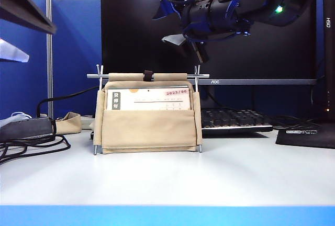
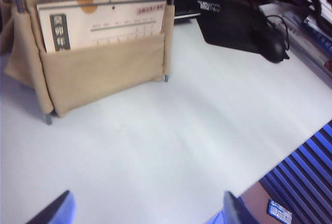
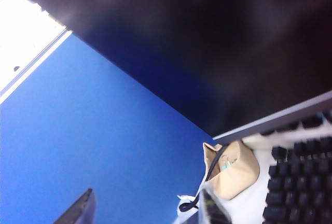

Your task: Turn one page of the calendar.

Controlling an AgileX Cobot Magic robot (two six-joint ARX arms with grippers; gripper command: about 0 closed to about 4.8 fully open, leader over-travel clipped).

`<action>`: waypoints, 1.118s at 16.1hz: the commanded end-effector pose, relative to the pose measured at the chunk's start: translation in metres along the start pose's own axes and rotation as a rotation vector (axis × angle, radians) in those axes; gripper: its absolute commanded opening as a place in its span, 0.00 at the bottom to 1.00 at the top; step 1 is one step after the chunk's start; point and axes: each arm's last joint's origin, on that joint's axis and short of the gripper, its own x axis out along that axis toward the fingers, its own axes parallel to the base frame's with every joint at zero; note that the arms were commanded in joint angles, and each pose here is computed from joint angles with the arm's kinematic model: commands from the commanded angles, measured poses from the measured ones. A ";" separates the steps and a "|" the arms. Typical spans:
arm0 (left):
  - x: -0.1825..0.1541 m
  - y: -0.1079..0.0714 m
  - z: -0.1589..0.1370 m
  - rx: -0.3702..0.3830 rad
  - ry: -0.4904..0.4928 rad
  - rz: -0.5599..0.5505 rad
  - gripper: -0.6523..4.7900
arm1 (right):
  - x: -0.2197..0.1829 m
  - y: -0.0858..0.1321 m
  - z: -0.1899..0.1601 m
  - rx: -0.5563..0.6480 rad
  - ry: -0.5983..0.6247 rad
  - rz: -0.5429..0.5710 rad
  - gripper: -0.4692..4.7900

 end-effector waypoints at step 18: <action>-0.020 0.006 -0.047 0.111 -0.221 0.104 0.11 | -0.312 0.013 -0.057 -0.504 -0.082 -0.377 0.07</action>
